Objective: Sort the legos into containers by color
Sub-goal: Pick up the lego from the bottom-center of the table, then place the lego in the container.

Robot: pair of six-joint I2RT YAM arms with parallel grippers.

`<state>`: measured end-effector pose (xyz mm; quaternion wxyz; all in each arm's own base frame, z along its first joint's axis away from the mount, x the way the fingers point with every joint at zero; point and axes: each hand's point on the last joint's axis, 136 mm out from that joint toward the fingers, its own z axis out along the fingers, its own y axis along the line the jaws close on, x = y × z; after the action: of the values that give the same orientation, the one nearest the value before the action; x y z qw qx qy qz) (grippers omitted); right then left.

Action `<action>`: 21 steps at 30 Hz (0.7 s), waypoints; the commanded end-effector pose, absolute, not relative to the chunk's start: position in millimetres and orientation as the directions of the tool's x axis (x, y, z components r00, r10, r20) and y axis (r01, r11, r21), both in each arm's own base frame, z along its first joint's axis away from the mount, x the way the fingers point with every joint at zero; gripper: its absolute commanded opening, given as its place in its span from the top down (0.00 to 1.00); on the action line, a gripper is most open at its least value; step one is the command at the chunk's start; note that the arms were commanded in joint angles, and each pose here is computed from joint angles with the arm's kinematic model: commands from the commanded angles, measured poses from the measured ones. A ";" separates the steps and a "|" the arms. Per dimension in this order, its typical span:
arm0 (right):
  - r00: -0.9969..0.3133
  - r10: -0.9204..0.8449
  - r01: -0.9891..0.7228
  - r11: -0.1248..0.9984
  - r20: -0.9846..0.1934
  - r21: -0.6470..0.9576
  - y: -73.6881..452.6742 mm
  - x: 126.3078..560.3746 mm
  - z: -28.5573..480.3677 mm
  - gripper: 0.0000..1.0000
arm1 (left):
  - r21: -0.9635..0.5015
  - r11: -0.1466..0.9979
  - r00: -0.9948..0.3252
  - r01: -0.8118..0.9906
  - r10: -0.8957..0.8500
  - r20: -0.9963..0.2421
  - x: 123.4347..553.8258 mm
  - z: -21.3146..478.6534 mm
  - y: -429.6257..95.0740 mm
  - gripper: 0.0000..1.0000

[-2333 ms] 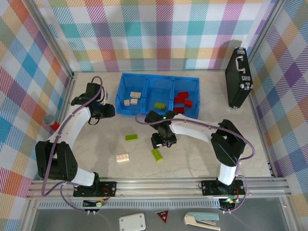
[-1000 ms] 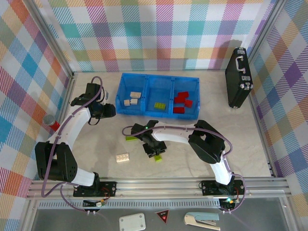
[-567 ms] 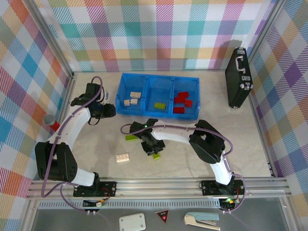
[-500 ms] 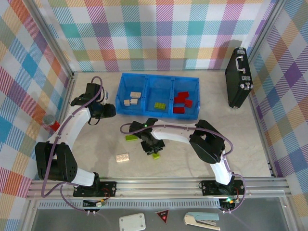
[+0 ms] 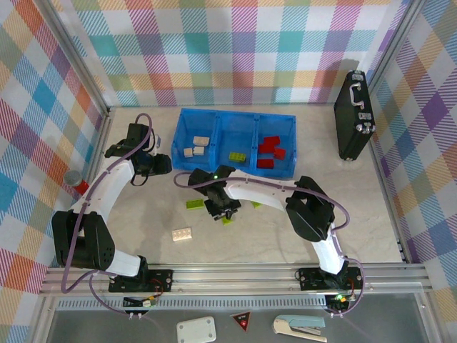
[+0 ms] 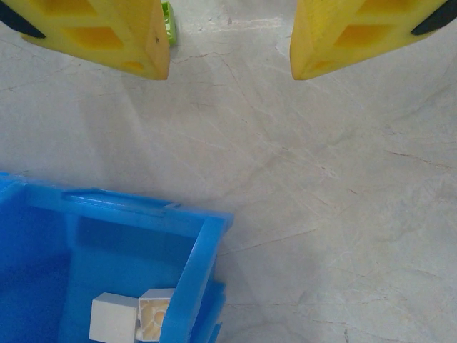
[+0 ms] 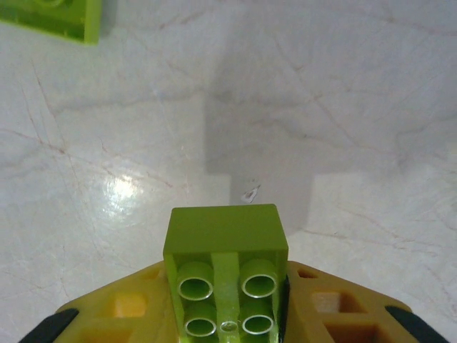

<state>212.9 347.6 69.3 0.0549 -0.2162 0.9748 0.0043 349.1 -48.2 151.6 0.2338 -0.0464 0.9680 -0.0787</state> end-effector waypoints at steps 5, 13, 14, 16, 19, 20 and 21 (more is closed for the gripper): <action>-0.896 -0.416 -0.419 0.908 -0.153 -0.014 343.4 245.4 93.0 0.67 | -0.185 0.981 -0.875 -0.057 -0.138 -0.463 346.6 155.2 -45.1 0.53; -0.894 -0.386 -0.395 0.919 -0.226 -0.005 338.9 293.7 117.5 0.67 | -0.191 0.980 -0.875 -0.053 -0.138 -0.463 347.2 155.2 -46.5 0.53; -0.894 -0.383 -0.392 0.920 -0.231 -0.008 337.3 300.6 119.5 0.67 | -0.192 0.980 -0.876 -0.054 -0.138 -0.461 347.4 154.5 -46.6 0.54; -0.894 -0.371 -0.382 0.924 -0.253 -0.008 335.9 316.0 125.9 0.67 | -0.194 0.980 -0.877 -0.053 -0.138 -0.460 347.4 154.5 -47.0 0.54; -0.894 -0.348 -0.363 0.932 -0.281 0.001 333.7 337.9 133.5 0.67 | -0.191 0.980 -0.876 -0.054 -0.138 -0.462 347.4 155.0 -46.5 0.54; -0.895 -0.335 -0.353 0.936 -0.294 0.008 333.5 346.0 135.9 0.67 | -0.191 0.980 -0.877 -0.053 -0.137 -0.461 347.4 154.7 -46.7 0.54; -0.896 -0.326 -0.345 0.938 -0.303 0.012 333.0 352.7 137.1 0.67 | -0.192 0.980 -0.878 -0.054 -0.138 -0.459 347.5 153.9 -46.8 0.54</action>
<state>339.1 341.3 134.9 0.1465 -0.1699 0.9734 0.0460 349.0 -48.7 151.7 0.2363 -0.0459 0.9673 -0.0803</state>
